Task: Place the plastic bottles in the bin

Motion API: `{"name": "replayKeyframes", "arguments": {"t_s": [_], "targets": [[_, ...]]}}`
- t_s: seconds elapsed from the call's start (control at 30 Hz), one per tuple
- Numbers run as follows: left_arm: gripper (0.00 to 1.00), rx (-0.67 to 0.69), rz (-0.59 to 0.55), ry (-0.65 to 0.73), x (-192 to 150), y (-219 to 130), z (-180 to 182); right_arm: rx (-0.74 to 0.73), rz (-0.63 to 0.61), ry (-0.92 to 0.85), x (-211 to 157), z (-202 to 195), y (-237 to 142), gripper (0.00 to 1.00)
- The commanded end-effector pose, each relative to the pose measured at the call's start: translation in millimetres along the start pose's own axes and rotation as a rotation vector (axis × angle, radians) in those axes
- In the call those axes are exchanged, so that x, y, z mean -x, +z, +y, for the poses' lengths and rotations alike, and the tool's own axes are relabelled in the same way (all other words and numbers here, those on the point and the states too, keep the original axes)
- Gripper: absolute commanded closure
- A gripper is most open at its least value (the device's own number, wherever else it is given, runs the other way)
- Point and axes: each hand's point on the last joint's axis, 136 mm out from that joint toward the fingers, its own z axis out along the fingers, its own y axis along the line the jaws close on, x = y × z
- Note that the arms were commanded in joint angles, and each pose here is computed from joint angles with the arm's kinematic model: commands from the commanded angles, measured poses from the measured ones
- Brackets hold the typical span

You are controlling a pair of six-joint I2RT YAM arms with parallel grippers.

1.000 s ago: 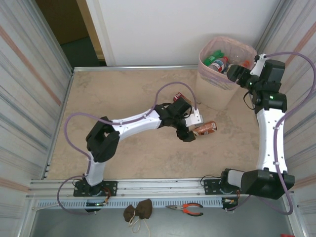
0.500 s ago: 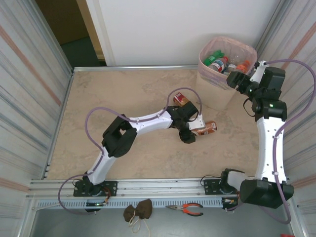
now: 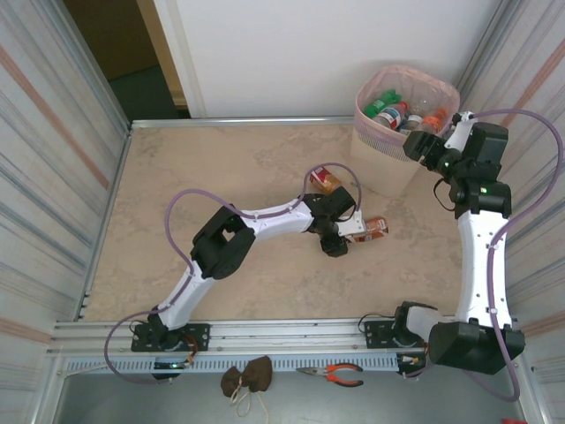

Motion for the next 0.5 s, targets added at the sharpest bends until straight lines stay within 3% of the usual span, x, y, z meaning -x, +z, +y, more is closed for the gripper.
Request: {"name": "replayKeyframes", "arguments": {"t_s": [0.0, 0.47], "targets": [[0.50, -0.010, 0.007, 0.005, -0.6, 8.5, -4.1, 0.025, -0.030, -0.016, 5.0, 6.5, -10.1, 0.25], [0.70, 0.001, 0.005, 0.007, -3.1, 3.8, -4.9, 0.038, -0.035, -0.011, 5.7, 8.7, -8.7, 0.26]]}}
